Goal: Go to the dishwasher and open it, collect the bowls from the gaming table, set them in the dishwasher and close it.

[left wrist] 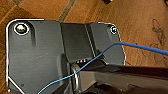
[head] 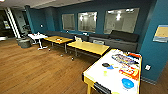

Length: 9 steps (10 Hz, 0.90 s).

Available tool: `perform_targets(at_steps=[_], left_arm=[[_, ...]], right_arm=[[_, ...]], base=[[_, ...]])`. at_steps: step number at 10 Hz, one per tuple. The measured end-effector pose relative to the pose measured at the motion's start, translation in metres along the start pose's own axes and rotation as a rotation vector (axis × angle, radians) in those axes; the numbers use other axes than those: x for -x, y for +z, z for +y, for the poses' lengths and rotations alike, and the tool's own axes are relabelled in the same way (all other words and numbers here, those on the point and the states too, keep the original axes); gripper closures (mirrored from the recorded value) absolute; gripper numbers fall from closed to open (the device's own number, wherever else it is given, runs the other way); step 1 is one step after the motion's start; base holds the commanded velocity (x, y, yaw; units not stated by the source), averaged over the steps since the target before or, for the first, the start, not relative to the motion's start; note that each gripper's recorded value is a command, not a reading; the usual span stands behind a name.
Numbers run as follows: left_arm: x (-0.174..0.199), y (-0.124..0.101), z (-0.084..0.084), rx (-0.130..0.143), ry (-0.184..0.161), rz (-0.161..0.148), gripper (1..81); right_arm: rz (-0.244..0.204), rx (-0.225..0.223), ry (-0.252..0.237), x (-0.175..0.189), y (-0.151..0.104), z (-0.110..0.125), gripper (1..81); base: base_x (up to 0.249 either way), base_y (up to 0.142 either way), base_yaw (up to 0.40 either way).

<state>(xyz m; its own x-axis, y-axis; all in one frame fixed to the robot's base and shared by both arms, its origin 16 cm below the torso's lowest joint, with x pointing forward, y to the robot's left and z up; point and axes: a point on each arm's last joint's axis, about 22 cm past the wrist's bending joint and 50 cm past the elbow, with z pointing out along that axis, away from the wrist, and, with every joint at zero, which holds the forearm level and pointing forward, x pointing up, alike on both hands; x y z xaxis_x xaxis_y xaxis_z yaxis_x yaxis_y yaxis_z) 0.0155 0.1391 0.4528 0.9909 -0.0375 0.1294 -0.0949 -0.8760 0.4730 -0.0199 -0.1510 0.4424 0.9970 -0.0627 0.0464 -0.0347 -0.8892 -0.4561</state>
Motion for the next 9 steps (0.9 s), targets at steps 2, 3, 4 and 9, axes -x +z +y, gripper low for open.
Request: perform_targets(at_steps=[2, 3, 4, 9], left_arm=[[0.0, 0.0001, 0.0003, 0.0, 0.0, 0.0, 1.0], [-0.0001, 0.0, 0.0, 0.0, 0.001, 0.0, 1.0], [-0.0004, 0.0, 0.0, 0.0, 0.001, 0.001, 1.0], [0.0002, 0.0013, 0.003, 0.003, 0.0, 0.0, 1.0]], right_arm=[[0.0, 0.002, 0.0, 0.0001, -0.0001, 0.0007, 1.0], [0.0, 0.002, 0.0, 0.0, -0.0001, 0.0008, 1.0], [0.0, 0.001, 0.0, 0.0001, 0.0, 0.0005, 1.0], [0.0, 0.004, -0.001, -0.0005, -0.0002, 0.002, 1.0]], base=[[0.147, 0.067, 0.0], [0.147, 0.0, 0.0], [0.147, 0.0, 0.0], [0.147, 0.0, 0.0]])
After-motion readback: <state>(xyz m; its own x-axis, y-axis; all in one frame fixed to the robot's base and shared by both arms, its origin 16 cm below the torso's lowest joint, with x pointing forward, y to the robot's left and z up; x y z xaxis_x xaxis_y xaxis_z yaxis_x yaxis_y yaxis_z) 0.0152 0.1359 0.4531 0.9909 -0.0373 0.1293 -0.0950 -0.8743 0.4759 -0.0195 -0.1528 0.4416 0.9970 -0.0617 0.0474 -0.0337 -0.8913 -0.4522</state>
